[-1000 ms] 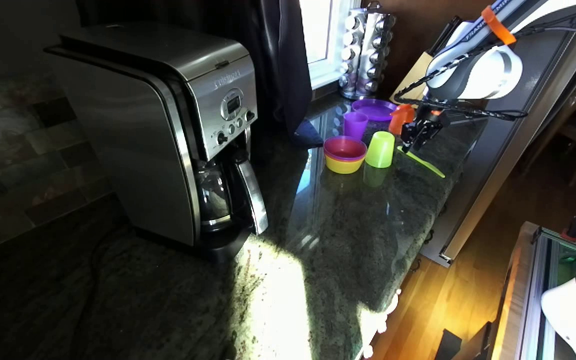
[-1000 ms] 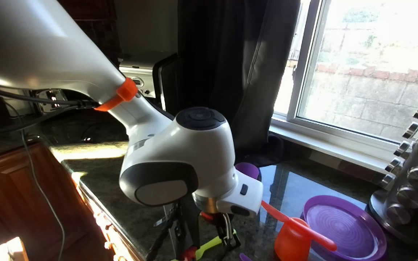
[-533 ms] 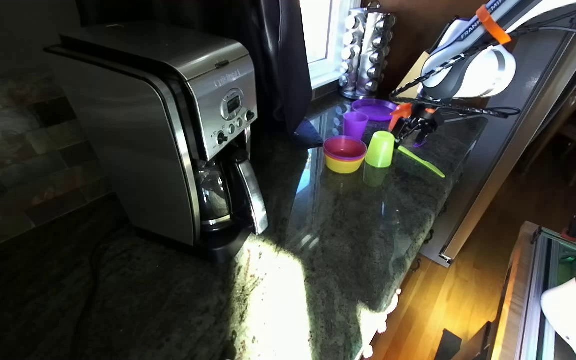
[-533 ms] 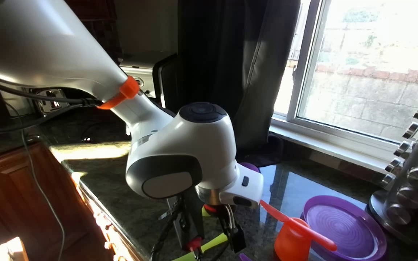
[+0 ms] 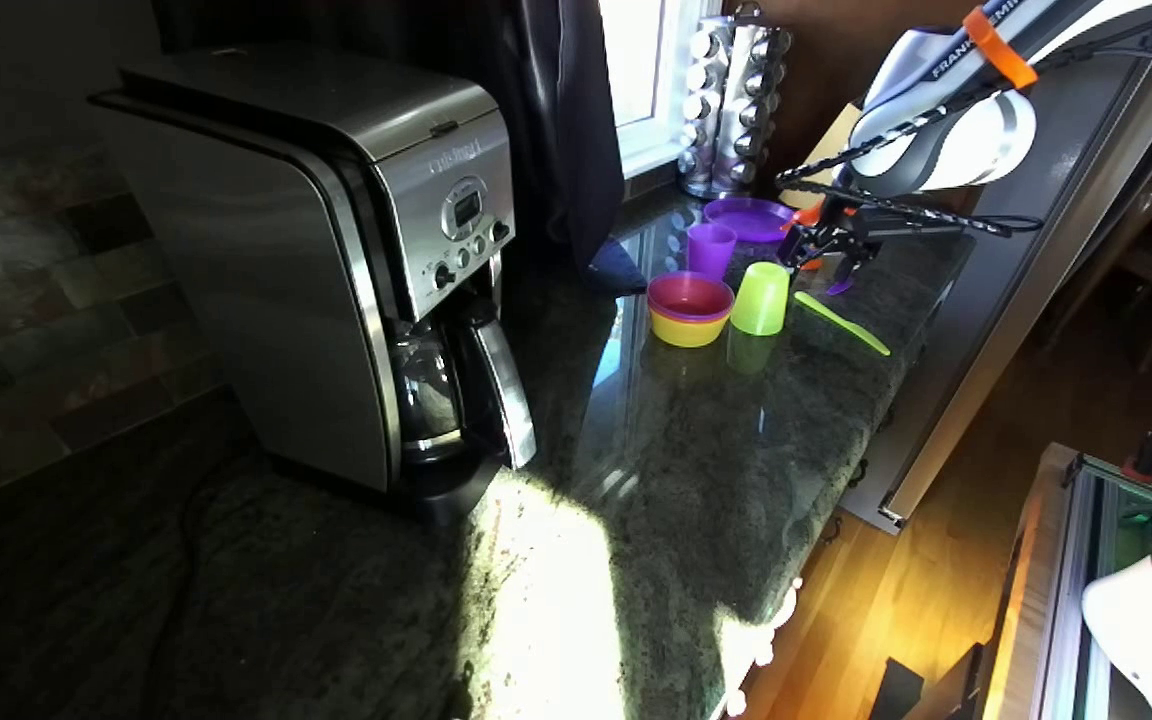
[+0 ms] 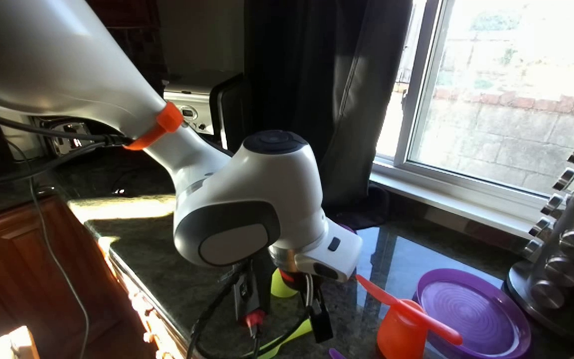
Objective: Remove the yellow knife from the top of the yellow cup then place the cup upside down.
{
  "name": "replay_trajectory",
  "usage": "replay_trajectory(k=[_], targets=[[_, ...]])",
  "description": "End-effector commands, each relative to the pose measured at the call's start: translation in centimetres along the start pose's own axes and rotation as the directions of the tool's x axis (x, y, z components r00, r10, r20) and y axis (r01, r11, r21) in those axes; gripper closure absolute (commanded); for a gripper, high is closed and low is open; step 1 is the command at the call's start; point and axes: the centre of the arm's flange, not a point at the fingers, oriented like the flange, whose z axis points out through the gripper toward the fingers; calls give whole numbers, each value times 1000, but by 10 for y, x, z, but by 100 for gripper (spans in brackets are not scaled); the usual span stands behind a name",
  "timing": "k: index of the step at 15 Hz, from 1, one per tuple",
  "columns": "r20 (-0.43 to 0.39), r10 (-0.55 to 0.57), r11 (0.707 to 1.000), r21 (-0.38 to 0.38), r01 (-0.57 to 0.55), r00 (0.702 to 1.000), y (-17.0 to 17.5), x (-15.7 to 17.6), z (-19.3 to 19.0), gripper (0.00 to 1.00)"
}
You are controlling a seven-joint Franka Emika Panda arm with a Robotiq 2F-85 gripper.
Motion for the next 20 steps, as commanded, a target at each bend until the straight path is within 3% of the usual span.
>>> replay_trajectory(k=[1, 9, 15, 20], targets=[[29, 159, 987, 19, -159, 987, -9, 1, -13, 0], [144, 342, 935, 48, -352, 929, -28, 10, -20, 0], [172, 435, 890, 69, -452, 884, -33, 21, -19, 0], [290, 483, 850, 72, -522, 826, -40, 24, -8, 0]])
